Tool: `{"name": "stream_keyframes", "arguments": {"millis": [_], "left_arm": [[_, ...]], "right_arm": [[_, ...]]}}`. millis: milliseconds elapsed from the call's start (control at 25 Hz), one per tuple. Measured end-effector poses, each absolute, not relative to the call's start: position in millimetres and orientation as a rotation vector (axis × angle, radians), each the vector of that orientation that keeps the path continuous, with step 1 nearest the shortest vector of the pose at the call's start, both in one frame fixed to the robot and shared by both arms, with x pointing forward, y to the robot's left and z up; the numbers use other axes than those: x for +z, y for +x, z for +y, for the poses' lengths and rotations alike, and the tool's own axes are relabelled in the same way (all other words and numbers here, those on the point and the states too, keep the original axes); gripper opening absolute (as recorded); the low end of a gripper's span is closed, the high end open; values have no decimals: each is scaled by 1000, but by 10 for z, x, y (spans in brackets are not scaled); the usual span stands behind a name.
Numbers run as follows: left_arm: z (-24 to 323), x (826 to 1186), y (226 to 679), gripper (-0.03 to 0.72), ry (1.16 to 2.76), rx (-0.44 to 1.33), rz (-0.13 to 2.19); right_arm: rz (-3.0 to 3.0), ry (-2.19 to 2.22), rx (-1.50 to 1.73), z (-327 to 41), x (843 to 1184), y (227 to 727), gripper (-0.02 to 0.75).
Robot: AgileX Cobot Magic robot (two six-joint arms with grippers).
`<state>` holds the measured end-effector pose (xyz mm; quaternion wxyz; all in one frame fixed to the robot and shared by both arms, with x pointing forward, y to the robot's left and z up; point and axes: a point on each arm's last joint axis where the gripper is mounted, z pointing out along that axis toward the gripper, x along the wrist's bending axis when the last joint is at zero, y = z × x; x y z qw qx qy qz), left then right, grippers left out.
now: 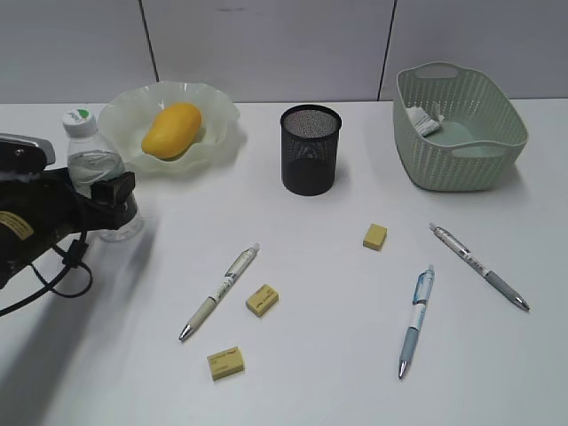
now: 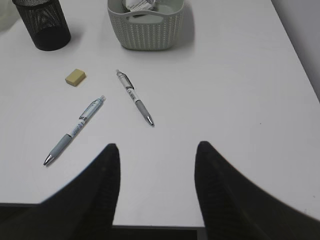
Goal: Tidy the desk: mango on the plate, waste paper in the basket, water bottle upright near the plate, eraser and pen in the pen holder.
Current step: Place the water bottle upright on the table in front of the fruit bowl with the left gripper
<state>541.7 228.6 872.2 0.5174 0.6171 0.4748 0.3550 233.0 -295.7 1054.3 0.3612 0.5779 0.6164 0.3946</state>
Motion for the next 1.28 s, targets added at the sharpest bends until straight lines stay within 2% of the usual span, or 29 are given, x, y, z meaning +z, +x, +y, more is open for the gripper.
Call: {"name": "stream_keyframes", "arguments": {"millis": [280,600,880,1280], "left_arm": [[2338,8925,5167,568,1480,863,1128],[2327,9103,5142,568,1423,893,1065],[2304,9103,5136,639,1424,889,1062],[2264,9334,5098,647,1413,956,1019]], "right_arm": [[1588,1489,1017,-2957,10543,2330,393],[1588,1489,1017,-2957,10543,2330,392],[1588,1489,1017,-2957,10543,2330,392],[1588,1489,1017,-2957,10543,2330,391]]}}
